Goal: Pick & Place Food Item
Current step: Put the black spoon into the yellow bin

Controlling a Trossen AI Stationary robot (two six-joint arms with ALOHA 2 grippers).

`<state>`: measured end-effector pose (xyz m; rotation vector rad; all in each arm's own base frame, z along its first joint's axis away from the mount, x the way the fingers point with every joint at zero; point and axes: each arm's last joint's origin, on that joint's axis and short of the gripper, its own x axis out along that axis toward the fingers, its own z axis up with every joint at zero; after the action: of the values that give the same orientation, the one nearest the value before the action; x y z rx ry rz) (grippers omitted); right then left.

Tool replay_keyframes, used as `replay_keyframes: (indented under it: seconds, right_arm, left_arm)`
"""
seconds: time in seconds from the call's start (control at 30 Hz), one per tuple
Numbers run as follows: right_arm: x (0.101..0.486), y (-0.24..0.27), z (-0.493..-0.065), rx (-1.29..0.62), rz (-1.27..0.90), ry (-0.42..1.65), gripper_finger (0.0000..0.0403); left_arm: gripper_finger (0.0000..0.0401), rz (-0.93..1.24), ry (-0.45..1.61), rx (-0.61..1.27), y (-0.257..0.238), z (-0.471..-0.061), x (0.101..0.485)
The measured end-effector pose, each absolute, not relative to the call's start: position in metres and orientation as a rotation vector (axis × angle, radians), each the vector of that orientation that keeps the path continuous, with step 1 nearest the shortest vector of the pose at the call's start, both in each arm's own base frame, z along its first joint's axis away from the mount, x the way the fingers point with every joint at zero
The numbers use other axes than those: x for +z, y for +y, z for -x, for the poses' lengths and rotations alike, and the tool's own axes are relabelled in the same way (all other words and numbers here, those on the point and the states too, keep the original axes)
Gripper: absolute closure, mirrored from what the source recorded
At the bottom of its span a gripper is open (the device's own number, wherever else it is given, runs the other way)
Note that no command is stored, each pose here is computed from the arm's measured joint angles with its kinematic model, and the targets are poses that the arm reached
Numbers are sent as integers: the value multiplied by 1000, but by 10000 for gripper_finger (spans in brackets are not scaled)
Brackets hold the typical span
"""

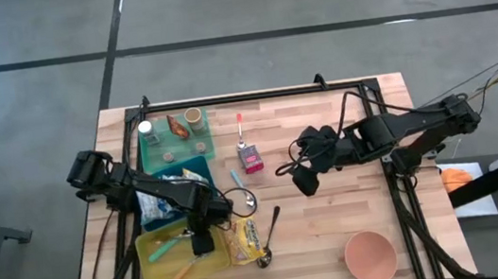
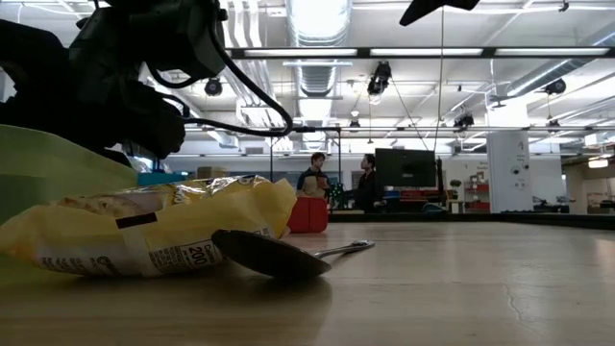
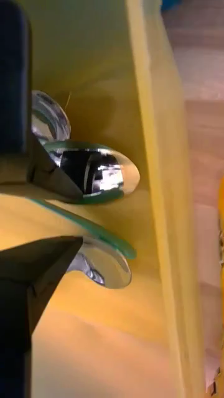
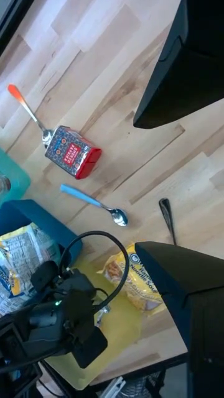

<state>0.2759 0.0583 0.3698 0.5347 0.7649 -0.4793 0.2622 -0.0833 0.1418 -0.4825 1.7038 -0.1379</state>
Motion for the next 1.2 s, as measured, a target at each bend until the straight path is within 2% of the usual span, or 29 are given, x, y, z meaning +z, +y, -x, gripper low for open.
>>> replay_keyframes:
  seconds: [0.2, 0.33, 0.5, 0.77, 1.0, 1.2]
  right_arm:
    - [370, 60, -276, -467, -517, 770, 93]
    - [370, 64, -275, -424, -457, 787, 93]
    - [370, 73, -272, -363, -379, 806, 93]
    - [364, 92, -274, -169, -232, 884, 94]
    - [345, 106, -293, -19, -97, 944, 94]
    - [325, 114, -309, 73, 48, 1007, 94]
  left_arm:
    - [217, 519, 1722, -165, -84, -261, 142]
    - [192, 542, 1740, -160, -84, -262, 146]
    - [188, 542, 1678, -161, -85, -265, 165]
    - [188, 588, 1495, -14, -80, -258, 206]
    - [188, 811, 1248, 200, -75, -247, 243]
    - [187, 919, 1160, 298, -74, -232, 261]
